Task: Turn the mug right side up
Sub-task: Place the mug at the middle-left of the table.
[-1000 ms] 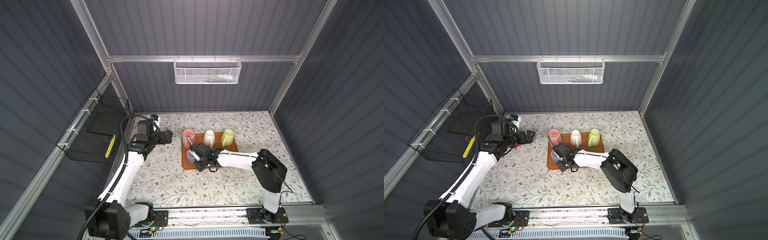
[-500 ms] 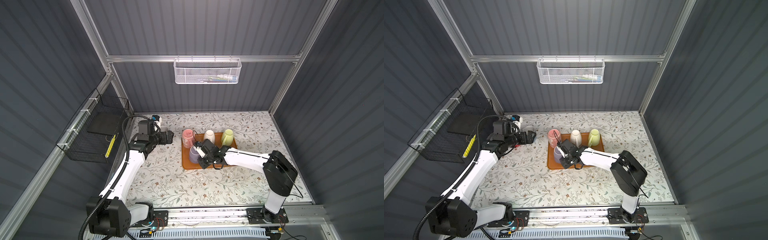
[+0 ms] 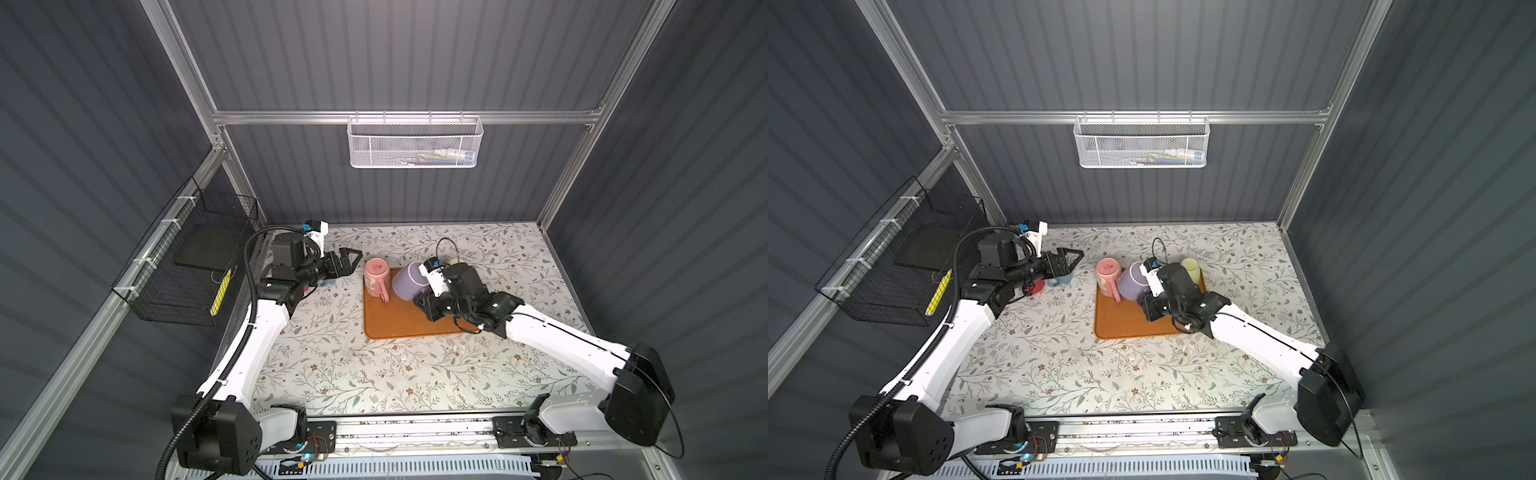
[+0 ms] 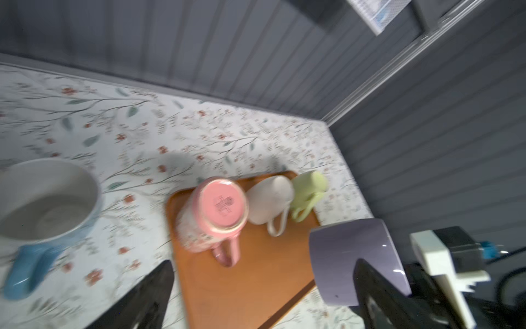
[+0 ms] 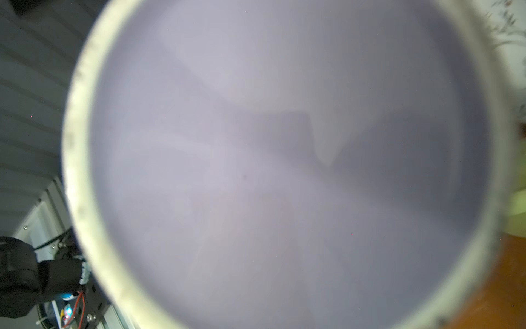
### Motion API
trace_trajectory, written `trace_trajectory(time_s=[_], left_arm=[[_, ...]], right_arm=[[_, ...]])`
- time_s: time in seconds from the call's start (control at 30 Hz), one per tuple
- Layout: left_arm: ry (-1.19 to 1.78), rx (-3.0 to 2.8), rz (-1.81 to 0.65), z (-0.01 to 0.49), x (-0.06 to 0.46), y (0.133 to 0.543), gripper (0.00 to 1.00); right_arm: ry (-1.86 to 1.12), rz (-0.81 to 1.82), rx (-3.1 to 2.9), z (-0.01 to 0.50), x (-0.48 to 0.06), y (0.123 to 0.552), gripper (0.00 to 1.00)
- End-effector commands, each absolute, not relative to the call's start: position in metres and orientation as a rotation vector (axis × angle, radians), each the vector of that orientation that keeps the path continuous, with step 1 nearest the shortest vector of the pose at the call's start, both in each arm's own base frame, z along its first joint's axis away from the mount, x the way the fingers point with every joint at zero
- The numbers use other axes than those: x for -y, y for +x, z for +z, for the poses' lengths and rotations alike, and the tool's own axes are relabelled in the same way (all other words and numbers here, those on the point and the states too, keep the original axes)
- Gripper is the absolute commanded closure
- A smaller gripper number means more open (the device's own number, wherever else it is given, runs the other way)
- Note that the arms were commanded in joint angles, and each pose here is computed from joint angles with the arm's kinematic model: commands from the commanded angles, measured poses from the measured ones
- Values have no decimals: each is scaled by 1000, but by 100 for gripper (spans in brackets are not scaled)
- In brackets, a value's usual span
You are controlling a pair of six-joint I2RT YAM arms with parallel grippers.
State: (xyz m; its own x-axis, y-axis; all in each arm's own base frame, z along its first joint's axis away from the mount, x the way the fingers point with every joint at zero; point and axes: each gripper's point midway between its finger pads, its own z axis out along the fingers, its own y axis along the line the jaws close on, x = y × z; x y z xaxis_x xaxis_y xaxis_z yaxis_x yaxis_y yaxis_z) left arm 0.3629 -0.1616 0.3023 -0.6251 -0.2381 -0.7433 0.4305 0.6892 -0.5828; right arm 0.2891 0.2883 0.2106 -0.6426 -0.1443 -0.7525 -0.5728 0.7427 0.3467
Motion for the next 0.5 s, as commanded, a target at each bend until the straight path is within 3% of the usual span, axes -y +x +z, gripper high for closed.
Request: trace_trajectory(time_s=[0.0, 0.23, 0.47], left_arm=[[243, -1932, -1289, 329, 197, 347, 2], [463, -1819, -1509, 348, 263, 319, 3], [523, -1783, -1580, 357, 291, 315, 2]], right_arm=[[-464, 877, -1962, 278, -287, 300, 100], [-438, 988, -1844, 311, -283, 300, 100], [-438, 1052, -1803, 321, -289, 297, 100]])
